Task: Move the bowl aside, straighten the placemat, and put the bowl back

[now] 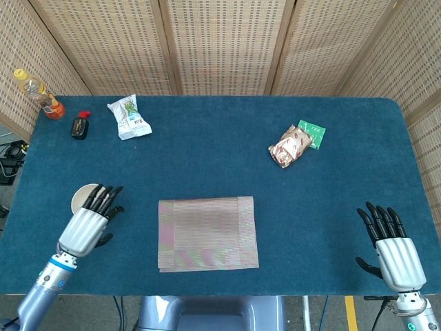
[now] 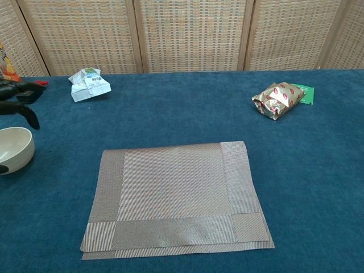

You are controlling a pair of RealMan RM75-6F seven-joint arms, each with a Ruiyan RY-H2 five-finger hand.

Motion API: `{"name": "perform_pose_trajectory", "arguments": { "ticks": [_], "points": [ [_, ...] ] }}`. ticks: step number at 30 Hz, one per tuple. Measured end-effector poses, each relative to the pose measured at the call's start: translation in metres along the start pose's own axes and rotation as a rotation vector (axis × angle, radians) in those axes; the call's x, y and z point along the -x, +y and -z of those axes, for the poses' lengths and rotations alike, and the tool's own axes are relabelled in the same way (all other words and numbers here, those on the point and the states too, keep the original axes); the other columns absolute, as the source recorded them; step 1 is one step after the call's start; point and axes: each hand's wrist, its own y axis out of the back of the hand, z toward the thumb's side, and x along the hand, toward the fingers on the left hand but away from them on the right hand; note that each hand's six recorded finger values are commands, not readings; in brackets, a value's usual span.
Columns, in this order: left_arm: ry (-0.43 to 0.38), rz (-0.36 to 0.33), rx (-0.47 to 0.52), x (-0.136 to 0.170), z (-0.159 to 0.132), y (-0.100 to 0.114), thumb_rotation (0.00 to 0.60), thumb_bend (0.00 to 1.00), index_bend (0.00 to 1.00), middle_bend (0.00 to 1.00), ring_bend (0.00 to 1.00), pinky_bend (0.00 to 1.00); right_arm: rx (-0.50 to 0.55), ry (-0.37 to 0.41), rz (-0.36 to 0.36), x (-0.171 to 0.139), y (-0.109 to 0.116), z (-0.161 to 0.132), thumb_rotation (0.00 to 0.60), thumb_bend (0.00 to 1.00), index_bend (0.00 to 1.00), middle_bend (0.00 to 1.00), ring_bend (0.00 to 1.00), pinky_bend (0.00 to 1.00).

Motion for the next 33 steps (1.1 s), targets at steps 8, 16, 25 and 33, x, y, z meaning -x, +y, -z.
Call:
{"name": "perform_pose_trajectory", "arguments": {
  "ticks": [8, 16, 25, 33],
  "points": [
    [-0.131, 0.073, 0.009, -0.004, -0.079, -0.031, 0.600, 0.25, 0.41, 0.00, 0.00, 0.00, 0.012, 0.000, 0.004, 0.000, 0.004, 0.002, 0.600, 0.01, 0.00, 0.00, 0.00, 0.00],
    [-0.221, 0.149, 0.001, 0.006, -0.125, -0.063, 0.600, 0.30, 0.42, 0.00, 0.00, 0.00, 0.016, -0.001, 0.008, -0.001, 0.005, 0.003, 0.600, 0.02, 0.00, 0.00, 0.00, 0.00],
    [-0.228, 0.178, -0.014, 0.013, -0.124, -0.075, 0.600, 0.30, 0.42, 0.00, 0.00, 0.00, 0.015, 0.007, 0.013, -0.002, 0.007, 0.001, 0.600, 0.02, 0.00, 0.00, 0.00, 0.00],
    [-0.231, 0.171, -0.018, 0.015, -0.120, -0.075, 0.600, 0.32, 0.47, 0.00, 0.00, 0.00, 0.011, 0.009, 0.008, -0.002, 0.005, 0.000, 0.600, 0.02, 0.00, 0.00, 0.00, 0.00]
  ]
}}
